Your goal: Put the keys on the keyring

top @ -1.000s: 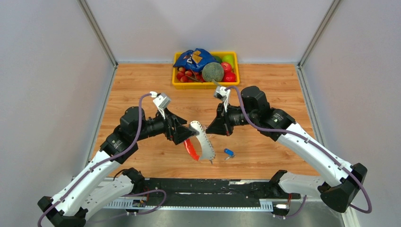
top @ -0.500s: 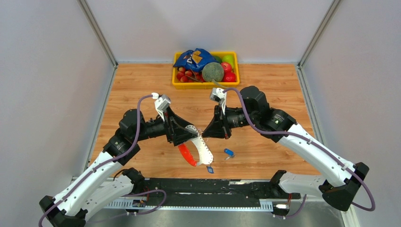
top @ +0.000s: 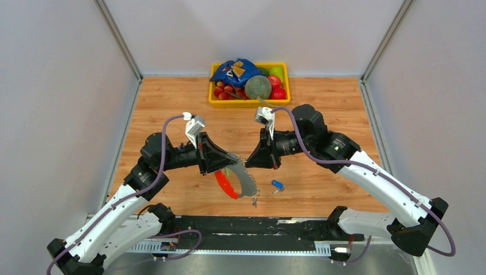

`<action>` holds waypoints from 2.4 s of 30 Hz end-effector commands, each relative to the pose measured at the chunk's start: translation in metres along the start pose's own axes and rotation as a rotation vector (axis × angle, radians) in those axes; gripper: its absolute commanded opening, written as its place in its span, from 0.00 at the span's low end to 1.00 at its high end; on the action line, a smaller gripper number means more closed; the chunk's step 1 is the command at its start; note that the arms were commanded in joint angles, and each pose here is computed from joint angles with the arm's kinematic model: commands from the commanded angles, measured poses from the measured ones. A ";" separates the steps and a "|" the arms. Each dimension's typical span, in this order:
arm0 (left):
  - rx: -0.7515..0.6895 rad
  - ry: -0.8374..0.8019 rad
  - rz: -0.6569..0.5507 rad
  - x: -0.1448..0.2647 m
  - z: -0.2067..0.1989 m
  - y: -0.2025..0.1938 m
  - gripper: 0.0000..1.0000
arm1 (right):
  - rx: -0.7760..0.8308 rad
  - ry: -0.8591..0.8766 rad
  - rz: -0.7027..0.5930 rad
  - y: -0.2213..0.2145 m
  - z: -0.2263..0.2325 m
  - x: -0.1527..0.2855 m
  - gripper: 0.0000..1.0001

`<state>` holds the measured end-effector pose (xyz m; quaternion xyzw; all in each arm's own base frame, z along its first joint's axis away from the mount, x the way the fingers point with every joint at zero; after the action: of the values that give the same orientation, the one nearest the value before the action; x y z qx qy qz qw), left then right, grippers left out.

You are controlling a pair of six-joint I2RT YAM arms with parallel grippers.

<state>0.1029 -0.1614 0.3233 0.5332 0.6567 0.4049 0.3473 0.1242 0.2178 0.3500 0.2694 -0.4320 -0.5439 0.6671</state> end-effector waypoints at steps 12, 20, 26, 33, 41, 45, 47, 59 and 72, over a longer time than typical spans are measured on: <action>-0.078 -0.133 -0.054 0.004 -0.021 0.020 0.00 | 0.175 0.025 -0.091 0.011 0.027 0.028 0.38; -0.097 -0.133 -0.049 0.005 -0.026 0.029 0.00 | 0.204 0.018 -0.076 0.010 0.032 0.036 0.46; -0.059 -0.125 -0.064 0.002 -0.028 0.037 0.00 | 0.207 0.019 -0.067 0.012 0.032 0.035 0.46; 0.006 -0.112 -0.072 -0.004 -0.024 0.039 0.00 | 0.229 0.027 -0.087 0.024 0.035 0.032 0.44; 0.019 -0.108 -0.080 -0.003 -0.025 0.040 0.00 | 0.233 0.034 -0.090 0.032 0.035 0.026 0.38; 0.014 -0.106 -0.085 -0.002 -0.027 0.041 0.00 | 0.236 0.042 -0.087 0.033 0.036 0.023 0.35; 0.014 -0.104 -0.085 -0.001 -0.027 0.041 0.00 | 0.237 0.044 -0.087 0.034 0.038 0.022 0.32; 0.021 -0.084 -0.085 -0.002 -0.026 0.040 0.00 | 0.240 0.029 -0.089 0.036 0.043 0.015 0.15; 0.034 -0.050 -0.082 -0.002 -0.023 0.038 0.15 | 0.283 0.017 -0.121 0.041 0.053 0.014 0.00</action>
<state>0.0983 -0.1635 0.3533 0.5441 0.6687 0.3603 0.3563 0.1039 0.2167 0.3867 0.3288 -0.4870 -0.5118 0.6268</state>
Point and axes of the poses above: each gripper's point midway between its finger pads, its own x axis back along the fingers, its own z axis along the line the jaws close on, y = z × x, the point moved 10 cm from there along x, back along the fingers, and after that the axes turned 4 degrees about -x, right-handed, at the moved point
